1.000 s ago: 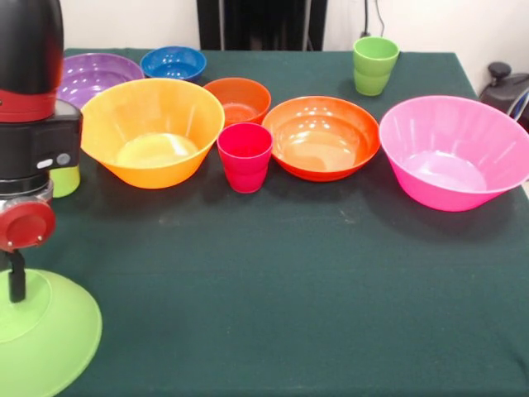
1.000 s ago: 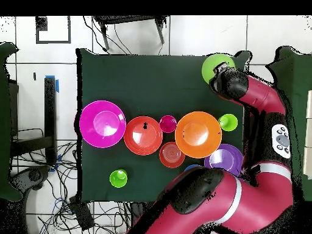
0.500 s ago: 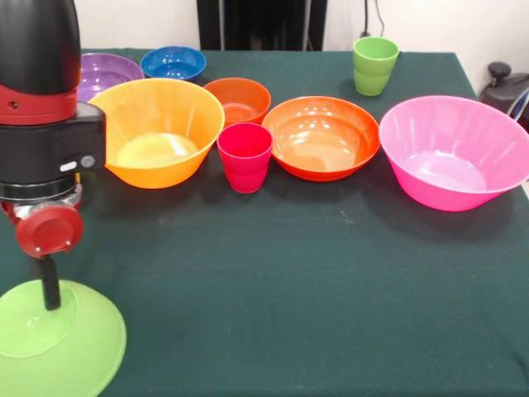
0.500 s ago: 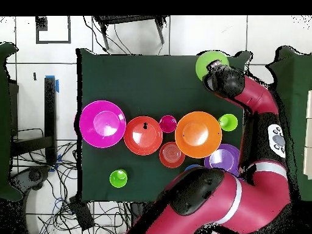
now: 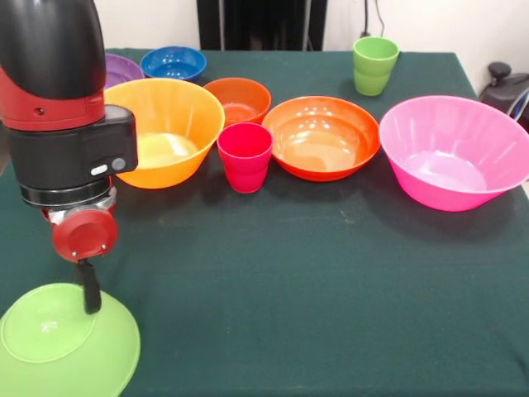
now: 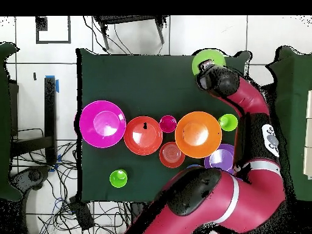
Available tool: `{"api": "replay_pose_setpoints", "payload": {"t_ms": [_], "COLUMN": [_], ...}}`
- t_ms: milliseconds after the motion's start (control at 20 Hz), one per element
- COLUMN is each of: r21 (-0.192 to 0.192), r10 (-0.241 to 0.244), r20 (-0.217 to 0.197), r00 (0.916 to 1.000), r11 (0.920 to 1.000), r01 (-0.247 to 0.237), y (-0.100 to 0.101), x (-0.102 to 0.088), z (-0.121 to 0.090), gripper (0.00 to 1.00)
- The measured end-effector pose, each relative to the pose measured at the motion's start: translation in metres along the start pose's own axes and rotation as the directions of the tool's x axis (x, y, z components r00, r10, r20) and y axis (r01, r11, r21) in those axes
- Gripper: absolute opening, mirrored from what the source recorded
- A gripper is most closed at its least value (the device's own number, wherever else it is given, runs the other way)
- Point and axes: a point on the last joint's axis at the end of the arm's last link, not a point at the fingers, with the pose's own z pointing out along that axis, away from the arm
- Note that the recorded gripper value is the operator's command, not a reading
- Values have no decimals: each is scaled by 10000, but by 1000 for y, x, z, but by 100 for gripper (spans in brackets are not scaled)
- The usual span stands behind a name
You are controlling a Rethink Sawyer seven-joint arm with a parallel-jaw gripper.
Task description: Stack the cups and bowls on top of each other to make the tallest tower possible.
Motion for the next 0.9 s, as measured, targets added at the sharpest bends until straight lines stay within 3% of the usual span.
{"api": "replay_pose_setpoints", "payload": {"t_ms": [150, 350, 450, 550, 600, 750, 900], "r21": [-79, -89, -66, 44, 51, 291, 712], "r10": [146, 221, 157, -43, -56, -265, -396], "r20": [-84, -460, -645, -1022, -1049, -1554, -2258], "r00": [9999, 9987, 9978, 9948, 9945, 9875, 9734], "r11": [9999, 9997, 9998, 10000, 10000, 9991, 9958], "r01": [-146, -225, -162, 48, 62, 314, 570], "y": [4, 13, 19, 28, 28, 31, 27], "x": [2, 22, 36, 64, 65, 94, 121], "z": [0, 7, 12, 20, 21, 24, 17], "gripper": [100, 100, 100, 100, 100, 100, 100]}}
